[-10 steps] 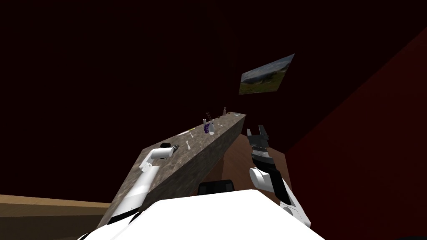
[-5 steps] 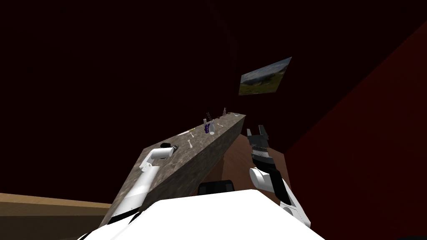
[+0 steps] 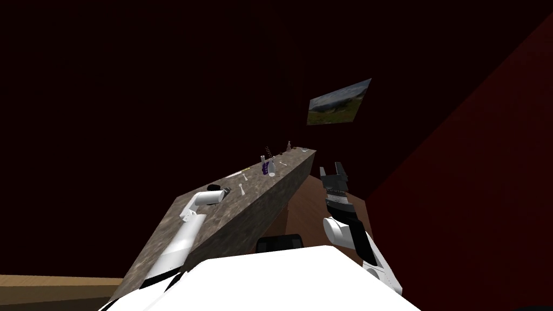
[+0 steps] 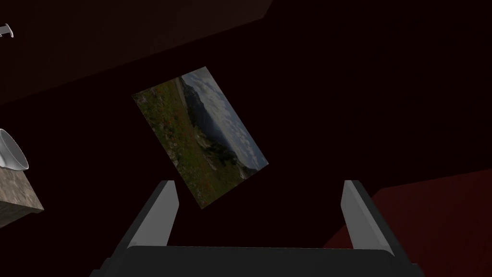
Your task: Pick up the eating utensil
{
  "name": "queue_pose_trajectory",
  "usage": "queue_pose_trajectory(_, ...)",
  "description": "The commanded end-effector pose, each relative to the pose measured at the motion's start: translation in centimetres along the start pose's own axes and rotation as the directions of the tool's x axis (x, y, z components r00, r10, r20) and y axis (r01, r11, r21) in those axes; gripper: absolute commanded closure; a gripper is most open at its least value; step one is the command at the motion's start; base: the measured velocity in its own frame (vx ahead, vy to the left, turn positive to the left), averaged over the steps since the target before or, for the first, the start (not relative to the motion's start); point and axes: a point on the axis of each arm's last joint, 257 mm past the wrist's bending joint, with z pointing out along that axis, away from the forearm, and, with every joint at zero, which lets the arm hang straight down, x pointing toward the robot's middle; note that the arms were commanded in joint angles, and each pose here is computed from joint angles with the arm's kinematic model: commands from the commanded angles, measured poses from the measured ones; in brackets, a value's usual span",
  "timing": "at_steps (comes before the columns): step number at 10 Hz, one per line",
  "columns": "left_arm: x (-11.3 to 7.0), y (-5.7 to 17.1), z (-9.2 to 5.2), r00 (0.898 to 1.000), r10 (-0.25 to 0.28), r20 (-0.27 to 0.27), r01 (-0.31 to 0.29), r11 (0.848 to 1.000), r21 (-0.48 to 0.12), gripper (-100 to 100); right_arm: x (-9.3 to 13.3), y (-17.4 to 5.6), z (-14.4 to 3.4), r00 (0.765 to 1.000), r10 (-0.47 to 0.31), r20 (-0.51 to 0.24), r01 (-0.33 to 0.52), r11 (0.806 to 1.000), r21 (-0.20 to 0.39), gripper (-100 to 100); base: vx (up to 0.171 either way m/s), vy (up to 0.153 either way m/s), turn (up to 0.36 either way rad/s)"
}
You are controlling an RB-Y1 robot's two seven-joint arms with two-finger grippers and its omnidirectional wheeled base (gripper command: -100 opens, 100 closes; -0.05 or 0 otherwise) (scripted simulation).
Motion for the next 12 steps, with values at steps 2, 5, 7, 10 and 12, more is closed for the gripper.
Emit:
queue_pose_trajectory(2,-0.5,0.2,-0.2,1.0,-0.009,0.002,0.009,1.0,-0.011,-100,0.0,0.0,0.0,1.0,0.0,0.0,0.0,1.0,0.0,0,0.126,-0.132,-0.057)
queue_pose_trajectory(5,-1.3,0.4,-0.4,1.0,-0.022,0.005,0.022,0.999,-0.025,-100,0.0,0.0,0.0,1.0,0.0,0.0,0.0,1.0,0.0,0,0.148,-0.123,-0.065)
queue_pose_trajectory(7,-1.1,0.3,-0.4,1.0,-0.02,0.004,0.02,1.0,-0.023,0,0.0,0.0,0.0,1.0,0.0,0.0,0.0,1.0,0.0,0,0.034,-0.028,-0.001)
queue_pose_trajectory(10,-0.6,0.5,0.8,1.0,-0.028,0.012,0.028,0.999,-0.016,-100,0.0,0.0,0.0,1.0,0.0,0.0,0.0,1.0,0.0,0,0.01,0.032,-0.013)
queue_pose_trajectory(12,-0.7,0.4,0.6,1.0,-0.027,0.011,0.027,0.999,-0.017,100,0.0,0.0,0.0,1.0,0.0,0.0,0.0,1.0,0.0,0,-0.003,0.001,-0.006)
